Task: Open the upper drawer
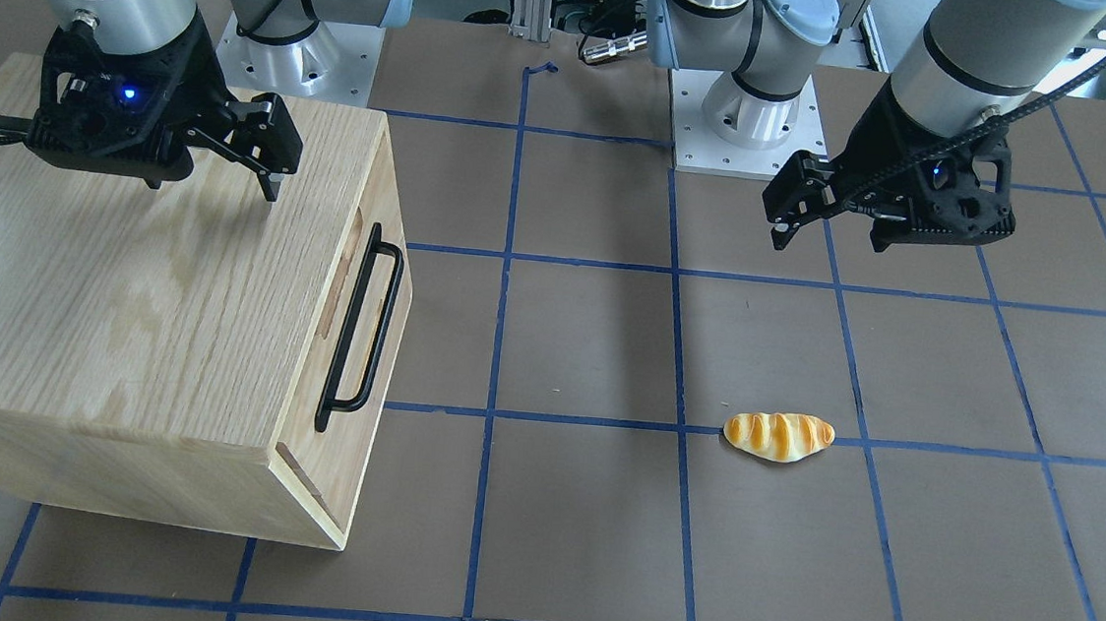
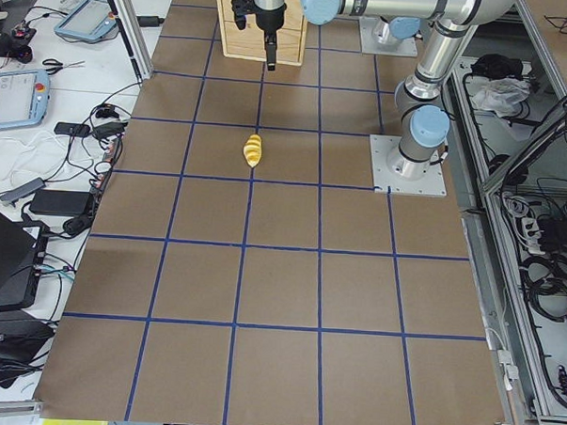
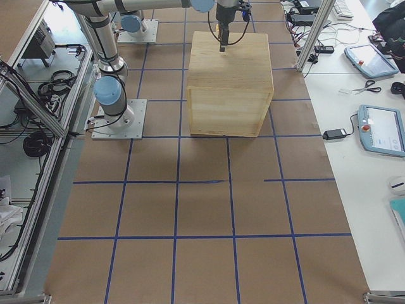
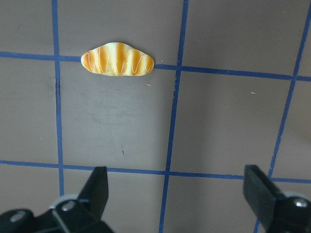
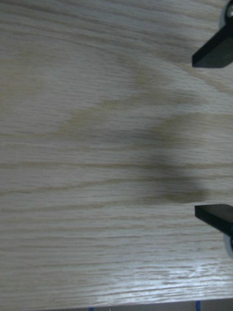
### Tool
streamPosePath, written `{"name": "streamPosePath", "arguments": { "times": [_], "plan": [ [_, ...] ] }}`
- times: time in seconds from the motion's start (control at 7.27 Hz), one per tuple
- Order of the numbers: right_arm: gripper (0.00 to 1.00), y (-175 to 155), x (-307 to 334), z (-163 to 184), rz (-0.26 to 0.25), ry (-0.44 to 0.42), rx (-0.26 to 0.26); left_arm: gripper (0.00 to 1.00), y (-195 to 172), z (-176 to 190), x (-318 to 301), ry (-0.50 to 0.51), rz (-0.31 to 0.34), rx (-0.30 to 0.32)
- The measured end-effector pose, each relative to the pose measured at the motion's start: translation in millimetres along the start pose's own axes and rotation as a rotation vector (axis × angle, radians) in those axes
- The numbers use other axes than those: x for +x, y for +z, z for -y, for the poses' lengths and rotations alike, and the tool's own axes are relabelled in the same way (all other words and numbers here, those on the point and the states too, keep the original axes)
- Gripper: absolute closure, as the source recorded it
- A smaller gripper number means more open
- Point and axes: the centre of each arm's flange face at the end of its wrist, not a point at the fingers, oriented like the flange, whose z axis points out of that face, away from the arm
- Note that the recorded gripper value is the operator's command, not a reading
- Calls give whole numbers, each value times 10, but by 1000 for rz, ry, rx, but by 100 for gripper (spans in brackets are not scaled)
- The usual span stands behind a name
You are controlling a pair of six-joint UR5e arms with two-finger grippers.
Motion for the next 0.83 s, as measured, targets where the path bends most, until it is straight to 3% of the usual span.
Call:
{"name": "streamPosePath", "arguments": {
  "times": [0.83],
  "plan": [
    [0,-1,-2,0,0,0,0,0,-1,-55,11,-1,-16,-25]
  ]
}}
